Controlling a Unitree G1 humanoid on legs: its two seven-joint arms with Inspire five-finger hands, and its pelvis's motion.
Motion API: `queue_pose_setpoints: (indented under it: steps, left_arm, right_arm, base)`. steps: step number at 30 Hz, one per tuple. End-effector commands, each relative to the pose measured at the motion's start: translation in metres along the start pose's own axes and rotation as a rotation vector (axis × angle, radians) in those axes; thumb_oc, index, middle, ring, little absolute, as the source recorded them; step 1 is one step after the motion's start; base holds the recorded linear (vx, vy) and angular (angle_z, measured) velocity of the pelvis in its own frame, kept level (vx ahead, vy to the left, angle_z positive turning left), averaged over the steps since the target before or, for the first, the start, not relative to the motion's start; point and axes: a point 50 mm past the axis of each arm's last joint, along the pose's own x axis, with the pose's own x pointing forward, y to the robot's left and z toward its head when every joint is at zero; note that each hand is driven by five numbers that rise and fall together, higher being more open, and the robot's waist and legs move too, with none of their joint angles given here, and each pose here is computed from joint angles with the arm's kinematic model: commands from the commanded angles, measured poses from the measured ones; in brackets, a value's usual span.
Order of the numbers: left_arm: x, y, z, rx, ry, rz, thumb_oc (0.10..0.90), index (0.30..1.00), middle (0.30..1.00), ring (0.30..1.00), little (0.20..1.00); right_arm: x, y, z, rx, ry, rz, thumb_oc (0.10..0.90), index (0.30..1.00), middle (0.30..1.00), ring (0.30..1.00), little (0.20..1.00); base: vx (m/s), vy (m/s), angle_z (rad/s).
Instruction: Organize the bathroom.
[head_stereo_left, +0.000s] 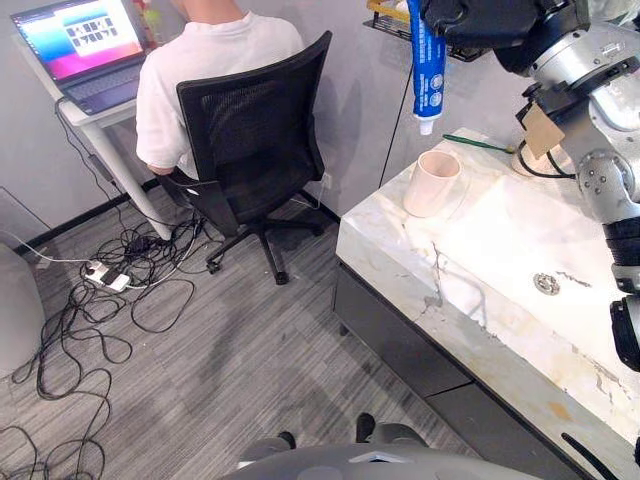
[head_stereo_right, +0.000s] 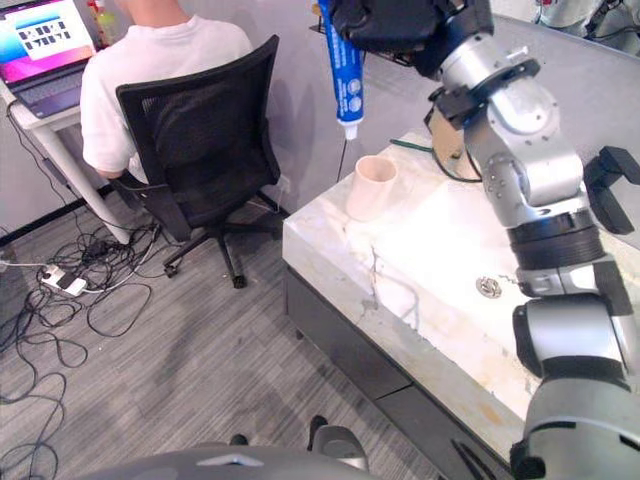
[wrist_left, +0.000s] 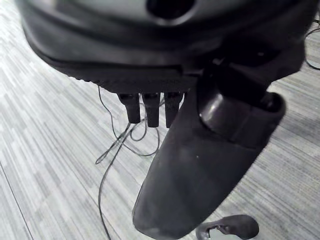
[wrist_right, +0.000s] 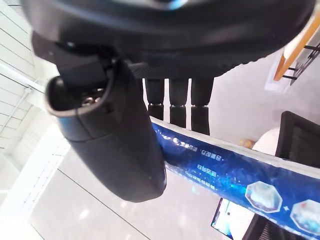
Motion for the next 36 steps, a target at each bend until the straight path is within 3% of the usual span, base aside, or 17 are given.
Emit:
queue_pose_setpoints:
  steps: [1, 36]
  left_arm:
    - [0.003, 0.032, -0.035, 0.036, 0.13, 0.107, 0.8, 0.9, 0.9, 0.9, 0.9]
    - [0.002, 0.053, -0.04, -0.015, 0.152, 0.111, 0.8, 0.9, 0.9, 0.9, 0.9]
  right_arm:
    - [0.004, -0.023, 0.057, -0.056, -0.29, -0.134, 0.4, 0.3, 0.3, 0.3, 0.3]
    - [-0.01, -0.05, 0.045, -0.058, -0.241, -0.171, 0.4, 0.3, 0.3, 0.3, 0.3]
  base:
    - [-0.04, -0.043, 0.02]
    - [0.02, -0.063, 0.02]
